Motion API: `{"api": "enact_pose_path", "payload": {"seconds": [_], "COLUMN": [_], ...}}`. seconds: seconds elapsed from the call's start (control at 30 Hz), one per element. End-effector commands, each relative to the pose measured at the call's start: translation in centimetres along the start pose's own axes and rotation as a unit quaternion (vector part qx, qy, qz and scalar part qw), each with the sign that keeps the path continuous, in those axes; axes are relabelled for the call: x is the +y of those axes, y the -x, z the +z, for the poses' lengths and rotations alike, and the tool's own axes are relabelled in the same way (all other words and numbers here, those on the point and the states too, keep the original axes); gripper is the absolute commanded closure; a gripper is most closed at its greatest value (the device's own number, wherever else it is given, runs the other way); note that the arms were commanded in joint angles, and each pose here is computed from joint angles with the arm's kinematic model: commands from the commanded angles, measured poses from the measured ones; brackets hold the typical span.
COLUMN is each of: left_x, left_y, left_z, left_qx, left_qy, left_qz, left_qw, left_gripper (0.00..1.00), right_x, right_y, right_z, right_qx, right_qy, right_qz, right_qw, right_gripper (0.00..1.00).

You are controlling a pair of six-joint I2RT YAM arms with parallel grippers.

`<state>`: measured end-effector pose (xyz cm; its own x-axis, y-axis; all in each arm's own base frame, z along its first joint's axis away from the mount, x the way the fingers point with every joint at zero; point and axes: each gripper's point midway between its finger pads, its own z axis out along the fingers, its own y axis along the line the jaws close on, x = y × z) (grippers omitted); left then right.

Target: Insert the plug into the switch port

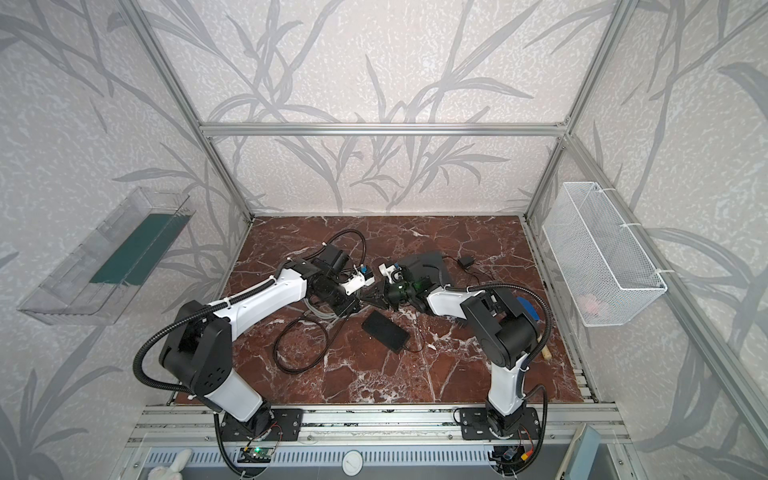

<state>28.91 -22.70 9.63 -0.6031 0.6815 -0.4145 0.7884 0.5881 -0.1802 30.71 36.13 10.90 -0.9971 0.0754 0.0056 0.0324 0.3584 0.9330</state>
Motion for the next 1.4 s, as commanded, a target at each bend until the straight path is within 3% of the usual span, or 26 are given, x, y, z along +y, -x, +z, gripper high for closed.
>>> {"api": "enact_pose_path", "payload": {"seconds": [0.0, 0.17, 0.33, 0.47, 0.7, 1.37], "left_x": [-0.1, -0.7, 0.1, 2.2, 2.4, 3.1], "left_y": [0.6, 0.8, -0.2, -1.1, -4.3, -3.9], "left_z": [-0.5, -0.2, 0.4, -0.3, 1.1, 4.6], "left_qx": [-0.032, -0.057, -0.033, -0.004, 0.023, -0.001], "left_qy": [0.003, -0.013, 0.003, 0.063, 0.077, 0.052], "left_qz": [-0.001, -0.013, -0.028, -0.077, -0.147, -0.193], "left_qw": [0.999, 0.998, 0.999, 0.995, 0.986, 0.98], "left_gripper": [0.7, 0.67, 0.68, 0.63, 0.58, 0.66], "right_x": [-0.1, -0.4, -0.4, -1.0, -1.4, -1.5], "right_y": [-0.3, -0.4, -0.4, -0.3, -0.4, -0.8], "right_z": [-0.9, -1.1, -1.3, -2.2, -3.4, -4.1], "right_qx": [-0.006, -0.011, -0.012, -0.021, -0.026, -0.02], "right_qy": [0.009, 0.016, 0.013, -0.015, -0.049, -0.048], "right_qz": [0.009, 0.015, 0.015, -0.005, -0.035, -0.037], "right_qw": [1.0, 1.0, 1.0, 1.0, 0.998, 0.998], "right_gripper": [0.86, 0.86, 0.86, 0.79, 0.71, 0.71]}}
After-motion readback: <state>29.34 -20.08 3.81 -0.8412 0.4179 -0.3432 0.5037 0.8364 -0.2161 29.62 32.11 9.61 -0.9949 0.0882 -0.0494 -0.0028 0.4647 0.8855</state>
